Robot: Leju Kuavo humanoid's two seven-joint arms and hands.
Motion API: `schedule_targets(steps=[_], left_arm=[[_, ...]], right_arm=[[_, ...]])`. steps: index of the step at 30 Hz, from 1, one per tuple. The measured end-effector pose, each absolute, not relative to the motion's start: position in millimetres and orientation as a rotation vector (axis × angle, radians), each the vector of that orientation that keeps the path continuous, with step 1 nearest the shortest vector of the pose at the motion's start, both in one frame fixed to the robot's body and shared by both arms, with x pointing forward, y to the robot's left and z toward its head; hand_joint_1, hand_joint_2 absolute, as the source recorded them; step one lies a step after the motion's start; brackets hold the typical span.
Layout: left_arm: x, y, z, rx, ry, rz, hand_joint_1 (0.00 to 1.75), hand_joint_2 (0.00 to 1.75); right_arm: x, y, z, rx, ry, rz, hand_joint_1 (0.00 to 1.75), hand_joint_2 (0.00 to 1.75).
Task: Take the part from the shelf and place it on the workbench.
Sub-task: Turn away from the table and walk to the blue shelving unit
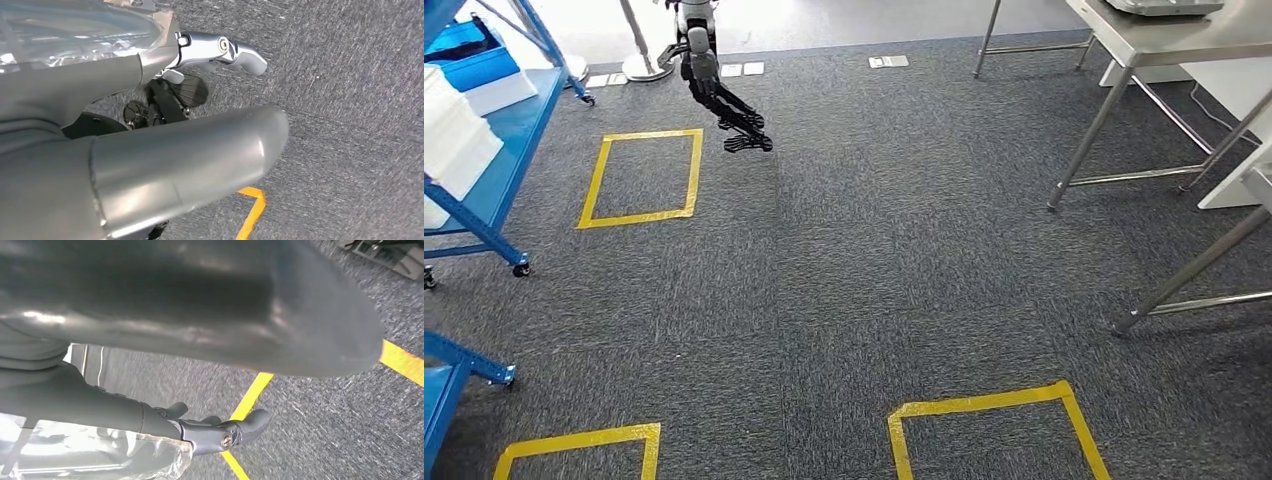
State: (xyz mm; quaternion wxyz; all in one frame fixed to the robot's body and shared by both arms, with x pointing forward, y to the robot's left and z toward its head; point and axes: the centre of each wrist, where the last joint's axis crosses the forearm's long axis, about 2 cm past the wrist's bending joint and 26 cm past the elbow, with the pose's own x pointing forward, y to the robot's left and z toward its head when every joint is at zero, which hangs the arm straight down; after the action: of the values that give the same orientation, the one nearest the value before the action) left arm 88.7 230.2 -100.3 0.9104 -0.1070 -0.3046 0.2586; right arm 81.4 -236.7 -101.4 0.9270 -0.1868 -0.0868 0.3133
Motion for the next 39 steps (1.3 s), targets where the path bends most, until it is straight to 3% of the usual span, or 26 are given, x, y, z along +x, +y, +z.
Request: schedule_targets(steps=[39], left_arm=[[100, 228, -98, -0.211, -0.645, 0.551, 0.00, 0.00]], right_arm=[[103, -240, -97, -0.415, -0.210, 0.680, 0.00, 0.00]])
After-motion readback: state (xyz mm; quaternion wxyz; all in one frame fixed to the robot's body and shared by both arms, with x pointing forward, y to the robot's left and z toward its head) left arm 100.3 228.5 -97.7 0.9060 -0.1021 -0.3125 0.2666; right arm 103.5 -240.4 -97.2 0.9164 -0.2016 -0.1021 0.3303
